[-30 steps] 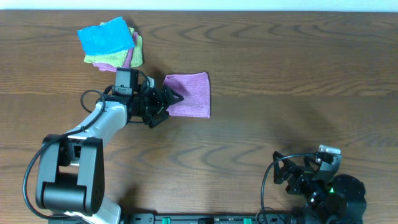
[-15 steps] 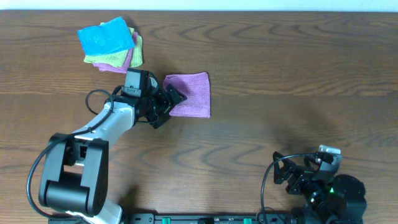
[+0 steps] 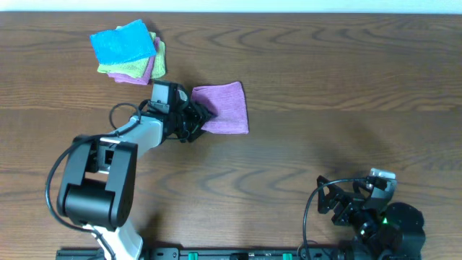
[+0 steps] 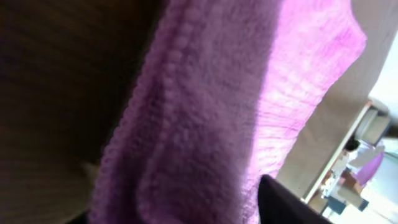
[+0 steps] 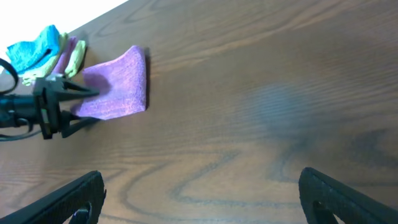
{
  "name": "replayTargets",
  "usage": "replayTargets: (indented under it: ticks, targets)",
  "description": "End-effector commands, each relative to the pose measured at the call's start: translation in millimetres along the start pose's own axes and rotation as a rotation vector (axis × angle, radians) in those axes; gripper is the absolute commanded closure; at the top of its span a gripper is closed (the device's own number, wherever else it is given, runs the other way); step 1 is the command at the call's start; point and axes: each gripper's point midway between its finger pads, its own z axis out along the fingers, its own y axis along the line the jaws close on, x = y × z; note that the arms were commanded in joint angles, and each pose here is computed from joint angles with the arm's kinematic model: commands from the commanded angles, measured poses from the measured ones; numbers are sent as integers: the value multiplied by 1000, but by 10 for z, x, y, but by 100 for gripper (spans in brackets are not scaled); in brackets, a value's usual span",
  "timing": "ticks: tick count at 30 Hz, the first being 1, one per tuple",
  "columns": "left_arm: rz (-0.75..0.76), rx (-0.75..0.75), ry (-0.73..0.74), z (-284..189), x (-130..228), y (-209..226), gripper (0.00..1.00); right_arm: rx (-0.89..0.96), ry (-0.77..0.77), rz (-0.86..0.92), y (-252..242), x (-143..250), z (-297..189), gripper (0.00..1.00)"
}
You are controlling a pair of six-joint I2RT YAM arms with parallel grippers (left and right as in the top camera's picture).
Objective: Fold the cloth
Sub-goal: 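Grasp the folded pink cloth with the left gripper and lift, then carry the folded cloth with the left gripper to the cloth stack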
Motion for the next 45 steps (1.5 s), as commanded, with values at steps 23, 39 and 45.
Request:
replayTargets:
  ticks: [23, 39, 45]
  targets:
    - [264, 248, -290, -1292, -1085, -1994, 94, 7, -9, 18, -18, -8, -2, 1]
    - [251, 135, -784, -2501, -2203, -1976, 94, 7, -9, 18, -18, -8, -2, 1]
    - [253, 129, -846, -2371, -2549, -1865, 95, 7, -10, 18, -18, -9, -2, 1]
